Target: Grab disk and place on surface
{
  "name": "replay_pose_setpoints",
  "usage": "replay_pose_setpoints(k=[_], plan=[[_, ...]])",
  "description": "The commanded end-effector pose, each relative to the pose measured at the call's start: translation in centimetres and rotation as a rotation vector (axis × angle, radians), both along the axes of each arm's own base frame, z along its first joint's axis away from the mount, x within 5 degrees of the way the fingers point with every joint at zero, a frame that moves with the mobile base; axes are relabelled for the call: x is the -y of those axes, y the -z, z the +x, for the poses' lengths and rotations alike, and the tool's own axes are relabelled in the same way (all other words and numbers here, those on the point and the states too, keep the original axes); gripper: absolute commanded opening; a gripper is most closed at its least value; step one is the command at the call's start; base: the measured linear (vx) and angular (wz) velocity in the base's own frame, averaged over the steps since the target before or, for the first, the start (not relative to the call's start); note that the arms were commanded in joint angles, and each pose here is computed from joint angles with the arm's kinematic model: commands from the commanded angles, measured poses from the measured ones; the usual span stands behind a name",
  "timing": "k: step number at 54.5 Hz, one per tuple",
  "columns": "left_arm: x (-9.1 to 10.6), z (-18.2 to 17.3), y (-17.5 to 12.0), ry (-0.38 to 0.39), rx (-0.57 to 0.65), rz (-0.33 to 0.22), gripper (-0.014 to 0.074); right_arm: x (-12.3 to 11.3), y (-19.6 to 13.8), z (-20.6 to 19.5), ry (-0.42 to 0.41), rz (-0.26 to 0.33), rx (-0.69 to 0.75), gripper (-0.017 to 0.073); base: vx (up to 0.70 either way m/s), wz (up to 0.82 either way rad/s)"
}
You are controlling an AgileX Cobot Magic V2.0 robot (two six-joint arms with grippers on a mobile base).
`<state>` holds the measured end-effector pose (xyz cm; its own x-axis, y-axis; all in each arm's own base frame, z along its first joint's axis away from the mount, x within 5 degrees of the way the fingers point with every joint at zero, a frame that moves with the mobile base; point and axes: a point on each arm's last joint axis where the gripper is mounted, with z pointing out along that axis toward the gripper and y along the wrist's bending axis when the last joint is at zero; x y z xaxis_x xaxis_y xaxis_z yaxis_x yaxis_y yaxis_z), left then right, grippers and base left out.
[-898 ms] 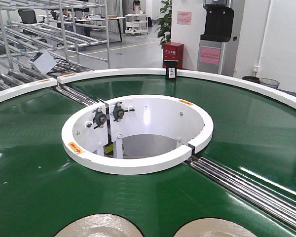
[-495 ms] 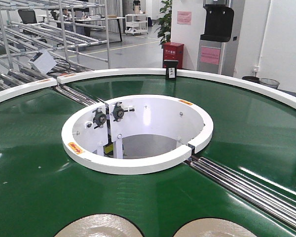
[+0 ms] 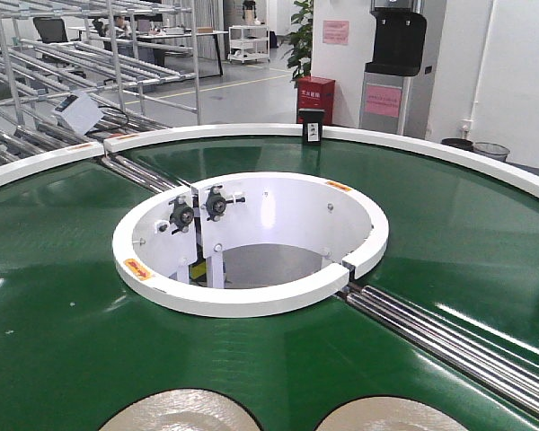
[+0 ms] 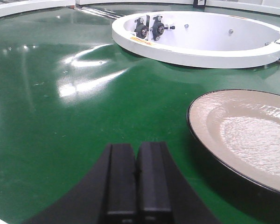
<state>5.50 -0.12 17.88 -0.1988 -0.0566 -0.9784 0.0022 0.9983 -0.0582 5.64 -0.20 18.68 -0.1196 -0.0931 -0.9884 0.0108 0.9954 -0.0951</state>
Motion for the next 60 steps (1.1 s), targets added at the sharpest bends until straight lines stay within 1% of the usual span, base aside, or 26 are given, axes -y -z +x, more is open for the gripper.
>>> replay_pose_setpoints(k=[1, 4, 11, 15, 18, 28, 35, 37, 40, 42, 45, 48, 52, 56, 60], plan=[[0.0, 0.1, -1.4, -0.005, 0.097, -0.008, -0.0008, -0.1, -0.8, 0.1, -0.013, -0.008, 0.108, -0.0008, 0.00, 0.00], [0.0, 0.1, -1.5, -0.004, 0.098, -0.008, -0.0008, -0.2, -1.2, 0.1, -0.019, 0.003, 0.153, -0.0008, 0.00, 0.00], [0.0, 0.1, -1.7, -0.005, 0.123, 0.001, -0.0008, -0.2, -1.8, 0.1, -0.024, -0.005, 0.213, -0.0008, 0.00, 0.00], [0.0, 0.1, -1.9, -0.007, 0.149, -0.024, -0.0008, -0.3, -2.0, 0.0, -0.028, -0.005, 0.243, -0.0008, 0.00, 0.00], [-0.1, 0.1, -2.4, -0.010, 0.193, -0.026, -0.0008, -0.3, -2.2, 0.0, -0.030, 0.001, 0.267, -0.0008, 0.00, 0.00], [-0.2, 0.0, -4.0, -0.018, 0.372, -0.026, -0.0008, -0.2, -3.0, -0.2, -0.032, 0.071, 0.357, -0.0008, 0.00, 0.00], [-0.2, -0.2, -5.0, -0.023, 0.480, -0.027, -0.0008, -0.2, -3.2, -0.2, -0.031, 0.078, 0.366, -0.0008, 0.00, 0.00], [-0.2, -0.4, -5.5, -0.023, 0.514, -0.050, -0.0008, -0.2, -3.6, -0.3, -0.031, 0.083, 0.377, -0.0008, 0.00, 0.00], [-0.3, -0.7, -6.8, -0.018, 0.572, -0.109, -0.0008, -0.2, -5.0, -0.5, -0.031, 0.099, 0.391, -0.0008, 0.00, 0.00], [-0.2, -1.0, -7.9, -0.014, 0.598, -0.125, -0.0008, -0.2, -6.2, -0.8, -0.030, 0.105, 0.392, -0.0008, 0.00, 0.00], [-0.2, -1.6, -10.0, -0.011, 0.636, -0.118, -0.0008, -0.2, -8.0, -1.2, -0.028, 0.107, 0.377, -0.0008, 0.00, 0.00], [-0.2, -2.4, -12.6, -0.009, 0.651, -0.091, -0.0008, -0.2, -10.6, -1.5, -0.023, 0.083, 0.339, -0.0008, 0.00, 0.00], [-0.1, -2.8, -15.9, -0.014, 0.630, -0.015, -0.0008, -0.1, -13.6, -1.3, -0.013, 0.055, 0.283, -0.0008, 0.00, 0.00], [-0.1, -2.7, -19.1, -0.017, 0.608, 0.044, -0.0008, -0.1, -15.5, -0.4, -0.011, 0.056, 0.252, -0.0008, 0.00, 0.00], [-0.1, -1.6, -21.4, -0.016, 0.576, 0.063, -0.0008, -0.1, -16.8, 0.9, -0.010, 0.056, 0.221, -0.0007, 0.00, 0.00]])
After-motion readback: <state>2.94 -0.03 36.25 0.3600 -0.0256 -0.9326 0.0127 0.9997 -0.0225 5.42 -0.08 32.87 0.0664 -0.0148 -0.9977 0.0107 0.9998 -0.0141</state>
